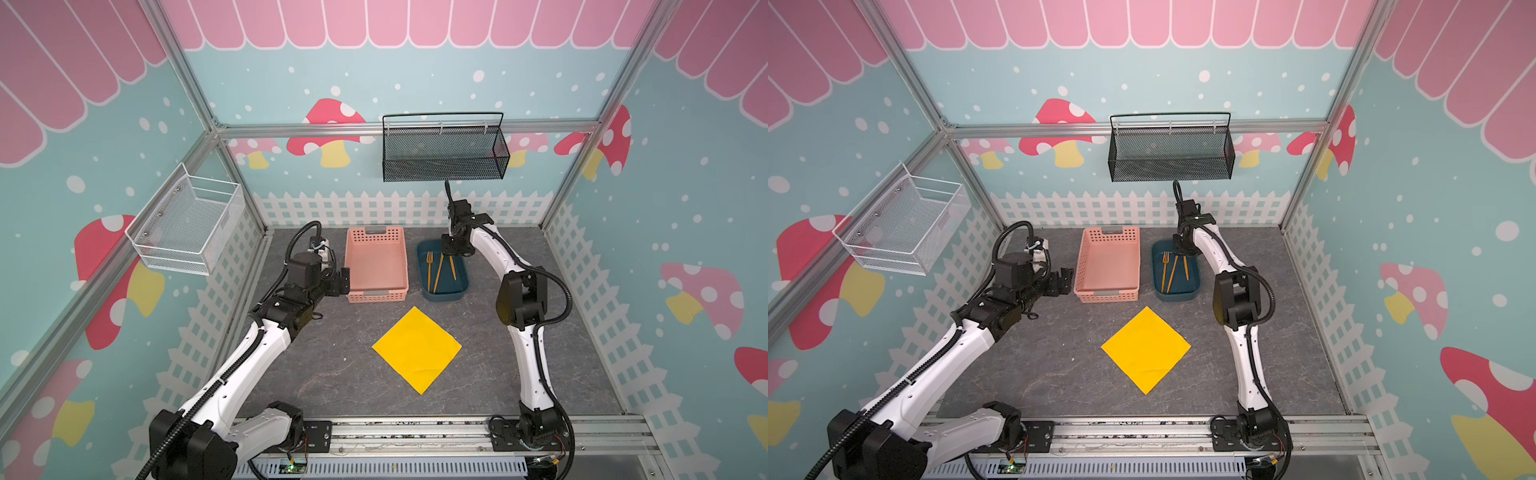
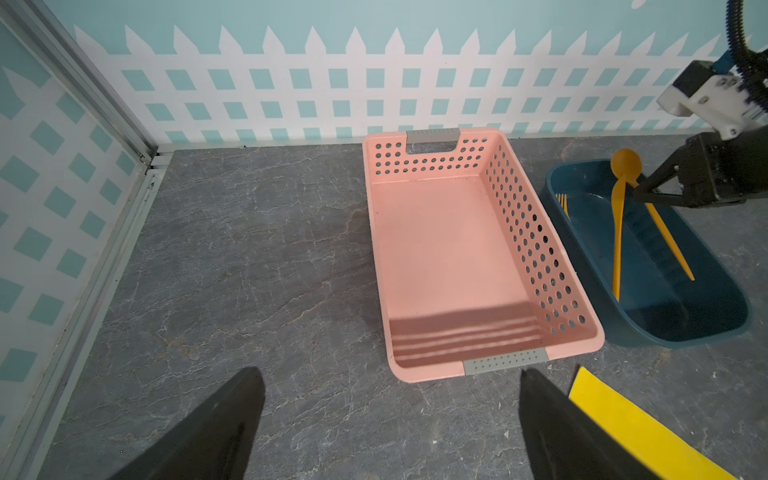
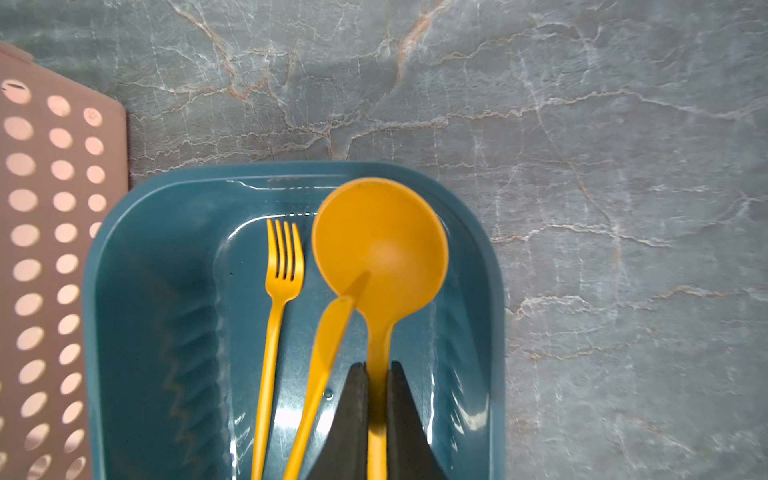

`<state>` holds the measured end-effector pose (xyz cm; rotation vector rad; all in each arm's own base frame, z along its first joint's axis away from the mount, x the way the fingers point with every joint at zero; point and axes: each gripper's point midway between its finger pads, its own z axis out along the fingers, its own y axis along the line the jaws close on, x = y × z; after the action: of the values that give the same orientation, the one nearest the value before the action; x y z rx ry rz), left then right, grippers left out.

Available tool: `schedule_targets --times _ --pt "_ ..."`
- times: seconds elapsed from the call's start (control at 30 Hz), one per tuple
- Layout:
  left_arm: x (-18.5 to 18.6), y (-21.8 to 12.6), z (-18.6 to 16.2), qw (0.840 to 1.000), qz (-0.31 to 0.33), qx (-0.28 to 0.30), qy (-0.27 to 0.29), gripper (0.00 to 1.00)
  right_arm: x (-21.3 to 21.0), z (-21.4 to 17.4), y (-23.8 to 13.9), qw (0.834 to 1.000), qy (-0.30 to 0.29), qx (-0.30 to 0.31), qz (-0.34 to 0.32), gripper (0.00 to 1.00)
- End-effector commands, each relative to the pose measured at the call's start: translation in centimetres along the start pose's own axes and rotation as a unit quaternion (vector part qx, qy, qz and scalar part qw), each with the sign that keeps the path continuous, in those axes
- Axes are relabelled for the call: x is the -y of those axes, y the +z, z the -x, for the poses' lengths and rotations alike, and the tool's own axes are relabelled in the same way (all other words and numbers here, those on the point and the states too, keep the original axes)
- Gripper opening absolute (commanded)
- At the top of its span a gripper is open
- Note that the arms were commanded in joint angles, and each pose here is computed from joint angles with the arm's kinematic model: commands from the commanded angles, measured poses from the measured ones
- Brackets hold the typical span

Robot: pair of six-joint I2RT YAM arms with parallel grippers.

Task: Place the utensils on the paper napkin and roll it up
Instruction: 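Lower the right gripper and grasp the yellow spoon handle, then lift the yellow spoon and carry it over the yellow napkin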

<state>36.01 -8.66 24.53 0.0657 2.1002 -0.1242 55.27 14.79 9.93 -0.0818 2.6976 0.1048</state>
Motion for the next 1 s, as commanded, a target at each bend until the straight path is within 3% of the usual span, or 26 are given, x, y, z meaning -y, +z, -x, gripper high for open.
schedule_targets --times 0.0,0.43,0.97 --pt "0.0 -0.5 0.3 1.0 0.0 0.011 0.005 0.97 -0.4 1.7 -3.7 0.999 -0.002 0.033 0.002 0.03" --pt "0.1 -0.8 0.5 1.0 -0.005 0.015 0.002 0.97 -1.3 1.6 -6.1 0.999 0.012 0.038 0.008 0.03" --pt "1.4 -2.2 1.1 0.998 -0.047 0.029 -0.02 0.97 -7.1 -3.7 -10.1 0.998 0.025 0.045 0.031 0.03"
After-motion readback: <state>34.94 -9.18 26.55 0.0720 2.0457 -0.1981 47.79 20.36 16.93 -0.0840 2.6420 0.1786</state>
